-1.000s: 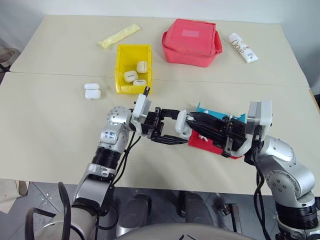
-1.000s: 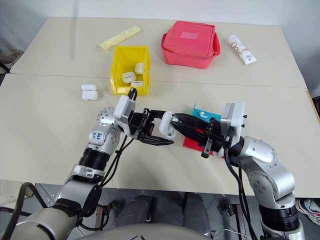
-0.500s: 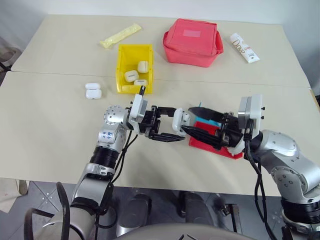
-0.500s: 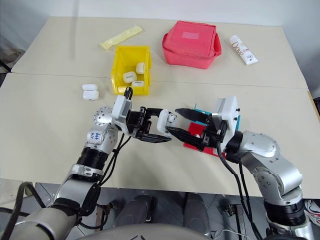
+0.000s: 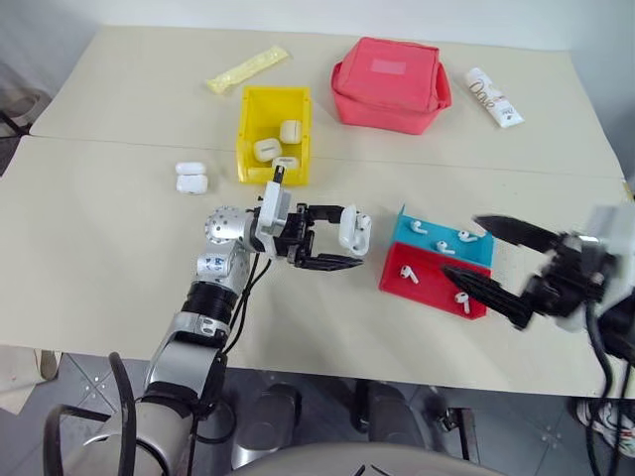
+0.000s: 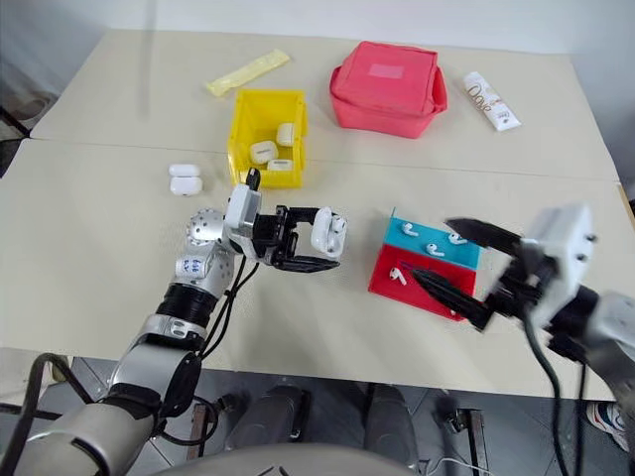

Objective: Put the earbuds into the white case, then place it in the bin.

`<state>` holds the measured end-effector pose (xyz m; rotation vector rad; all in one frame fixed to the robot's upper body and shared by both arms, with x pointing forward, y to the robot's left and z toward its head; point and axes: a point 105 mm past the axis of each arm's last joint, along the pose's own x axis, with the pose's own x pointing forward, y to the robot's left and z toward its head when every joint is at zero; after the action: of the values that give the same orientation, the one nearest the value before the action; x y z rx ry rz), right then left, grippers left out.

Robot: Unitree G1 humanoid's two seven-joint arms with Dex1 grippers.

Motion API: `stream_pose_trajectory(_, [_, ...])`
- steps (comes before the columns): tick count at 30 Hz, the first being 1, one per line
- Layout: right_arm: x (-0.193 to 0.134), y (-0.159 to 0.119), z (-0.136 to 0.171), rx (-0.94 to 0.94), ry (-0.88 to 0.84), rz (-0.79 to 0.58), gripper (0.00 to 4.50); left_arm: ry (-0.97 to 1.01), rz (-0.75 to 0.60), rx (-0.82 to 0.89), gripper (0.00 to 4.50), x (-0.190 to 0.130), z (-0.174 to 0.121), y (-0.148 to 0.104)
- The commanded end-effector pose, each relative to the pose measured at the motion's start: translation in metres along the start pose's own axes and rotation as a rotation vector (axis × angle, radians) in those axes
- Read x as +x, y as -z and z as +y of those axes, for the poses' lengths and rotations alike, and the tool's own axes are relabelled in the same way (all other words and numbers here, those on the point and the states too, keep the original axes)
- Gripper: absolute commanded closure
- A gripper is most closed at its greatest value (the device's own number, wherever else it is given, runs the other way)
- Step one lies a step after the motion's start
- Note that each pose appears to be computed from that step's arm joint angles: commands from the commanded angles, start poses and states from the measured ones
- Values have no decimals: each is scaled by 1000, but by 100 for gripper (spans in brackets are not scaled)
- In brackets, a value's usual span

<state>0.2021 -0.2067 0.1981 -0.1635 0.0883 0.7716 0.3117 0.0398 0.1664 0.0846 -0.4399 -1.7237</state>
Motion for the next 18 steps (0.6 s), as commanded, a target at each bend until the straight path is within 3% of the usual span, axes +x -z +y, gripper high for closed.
stream_pose_trajectory(1, [-37, 2, -6, -37, 115, 56, 6, -18, 1, 35, 172, -4, 5, -7])
stream_pose_trajectory(9, [-86, 31, 6, 43, 238, 202, 6, -46, 16, 27, 172, -16, 7, -7])
stream_pose_trajectory(14, [-84, 30, 5, 30, 234, 205, 6, -53, 19, 33, 172, -18, 9, -9])
stream_pose_trajectory(18, [-64, 21, -5, -24, 187, 204, 6, -58, 20, 40, 172, -21, 10, -12])
